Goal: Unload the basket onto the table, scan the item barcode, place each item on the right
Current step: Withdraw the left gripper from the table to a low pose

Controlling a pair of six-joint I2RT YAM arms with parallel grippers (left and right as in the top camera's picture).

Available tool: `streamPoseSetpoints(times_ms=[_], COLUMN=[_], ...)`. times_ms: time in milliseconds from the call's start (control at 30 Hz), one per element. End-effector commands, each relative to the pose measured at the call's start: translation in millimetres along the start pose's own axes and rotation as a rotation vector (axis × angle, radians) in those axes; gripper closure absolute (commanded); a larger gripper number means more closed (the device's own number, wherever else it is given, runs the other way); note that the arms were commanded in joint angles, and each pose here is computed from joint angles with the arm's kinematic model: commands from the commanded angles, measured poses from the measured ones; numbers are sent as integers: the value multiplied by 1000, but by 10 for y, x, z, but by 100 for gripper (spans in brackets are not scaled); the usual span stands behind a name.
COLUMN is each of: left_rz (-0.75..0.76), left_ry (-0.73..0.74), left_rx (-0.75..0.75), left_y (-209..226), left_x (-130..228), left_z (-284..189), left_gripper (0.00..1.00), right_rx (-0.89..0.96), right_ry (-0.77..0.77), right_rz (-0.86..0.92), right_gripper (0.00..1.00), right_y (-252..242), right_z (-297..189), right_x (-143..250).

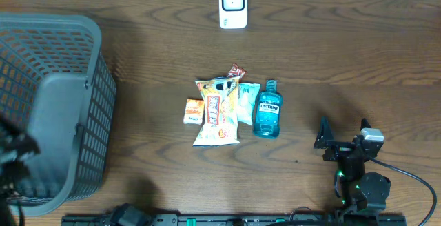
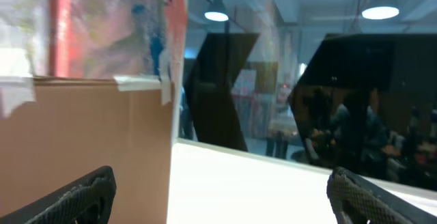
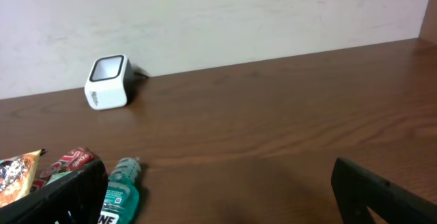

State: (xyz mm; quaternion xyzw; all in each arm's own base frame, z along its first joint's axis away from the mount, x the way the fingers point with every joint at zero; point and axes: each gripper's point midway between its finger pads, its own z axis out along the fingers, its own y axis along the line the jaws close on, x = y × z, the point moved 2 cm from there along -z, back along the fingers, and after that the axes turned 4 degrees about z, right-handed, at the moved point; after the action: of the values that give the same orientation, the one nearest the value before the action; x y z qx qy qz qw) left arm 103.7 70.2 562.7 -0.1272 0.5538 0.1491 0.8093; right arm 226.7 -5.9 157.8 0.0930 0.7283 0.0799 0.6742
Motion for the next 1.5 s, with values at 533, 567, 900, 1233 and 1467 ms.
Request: streamPoseSetpoints(times_ms=[533,567,900,1233,1467], left_rz=[-242,-263,-341,-395,-487], left_ry=[-262,-269,-362,-437,-425], left_rx=[-8,-6,56,5,22], left_y=[797,819,830,758,618], left_x=[-336,-340,-413,-381,-289], left_z=[-1034,-1061,-1486,-1777,-1711], left_gripper=[2,3,2,2,2], right_rx=[-4,-4,-4,-4,-4], right_ry=[3,3,3,2,3], right_rz=[-12,-12,-12,-12,-12], right_gripper=[1,1,1,1,1], right_y=[11,11,11,12,11], right_z=[-1,-1,-1,-1,-1], right_x=[10,11,10,9,10])
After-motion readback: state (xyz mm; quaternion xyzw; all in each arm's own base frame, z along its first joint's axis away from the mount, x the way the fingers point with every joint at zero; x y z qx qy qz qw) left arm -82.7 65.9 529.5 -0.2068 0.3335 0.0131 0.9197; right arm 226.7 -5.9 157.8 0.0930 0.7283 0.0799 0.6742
